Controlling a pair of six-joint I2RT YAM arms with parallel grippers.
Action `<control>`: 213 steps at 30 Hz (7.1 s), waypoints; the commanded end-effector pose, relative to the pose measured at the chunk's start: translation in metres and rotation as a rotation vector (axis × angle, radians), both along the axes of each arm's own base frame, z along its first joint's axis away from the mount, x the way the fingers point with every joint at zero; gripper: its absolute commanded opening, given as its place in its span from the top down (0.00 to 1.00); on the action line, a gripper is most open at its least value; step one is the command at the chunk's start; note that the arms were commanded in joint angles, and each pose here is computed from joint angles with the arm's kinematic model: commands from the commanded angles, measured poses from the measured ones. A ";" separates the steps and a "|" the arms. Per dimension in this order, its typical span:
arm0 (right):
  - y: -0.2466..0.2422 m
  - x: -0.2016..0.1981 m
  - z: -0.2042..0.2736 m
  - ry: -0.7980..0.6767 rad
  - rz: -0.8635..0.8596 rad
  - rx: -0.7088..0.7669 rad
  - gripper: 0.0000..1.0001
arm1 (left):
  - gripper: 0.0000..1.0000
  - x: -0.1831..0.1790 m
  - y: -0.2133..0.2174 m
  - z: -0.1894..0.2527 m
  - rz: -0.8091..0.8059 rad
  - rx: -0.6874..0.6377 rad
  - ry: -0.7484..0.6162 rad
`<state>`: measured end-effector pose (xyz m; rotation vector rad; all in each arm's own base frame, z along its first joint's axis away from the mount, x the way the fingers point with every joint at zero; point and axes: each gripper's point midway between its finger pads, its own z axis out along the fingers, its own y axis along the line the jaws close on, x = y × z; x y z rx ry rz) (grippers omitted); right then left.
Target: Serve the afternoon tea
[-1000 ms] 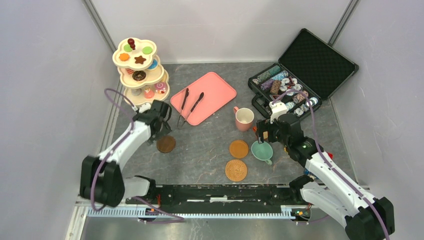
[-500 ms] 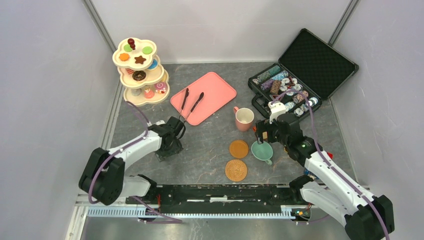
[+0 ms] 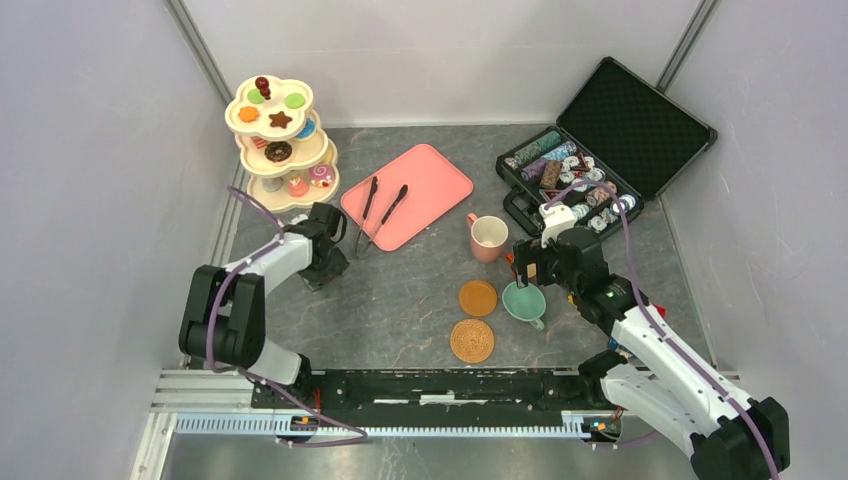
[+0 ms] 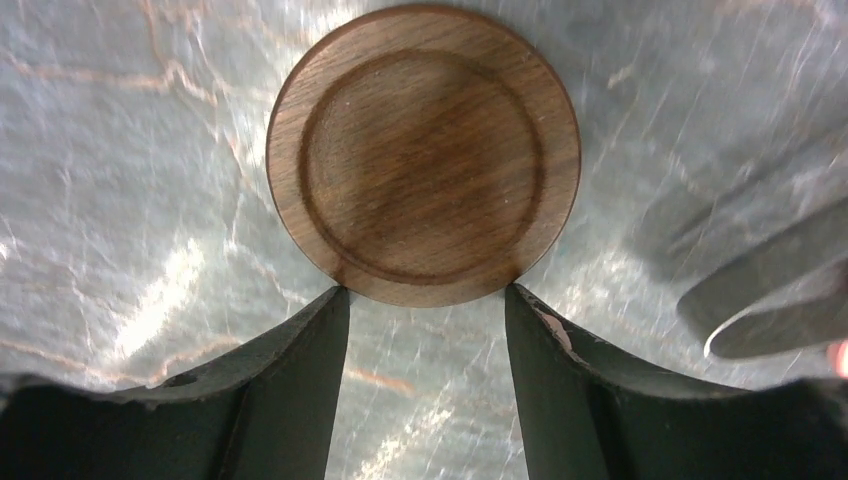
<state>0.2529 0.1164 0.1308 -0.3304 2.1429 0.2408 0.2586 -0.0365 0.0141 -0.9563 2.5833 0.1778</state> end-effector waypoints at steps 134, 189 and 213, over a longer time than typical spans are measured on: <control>-0.009 0.002 0.025 -0.098 -0.049 0.024 0.02 | 0.98 0.087 0.105 0.097 0.100 0.084 -0.284; -0.005 0.005 0.012 -0.064 -0.036 0.011 0.02 | 0.98 0.132 0.083 0.095 0.054 0.132 -0.271; -0.004 0.003 0.019 -0.070 -0.036 0.028 0.02 | 0.09 0.096 0.046 0.198 -0.138 -0.013 -0.523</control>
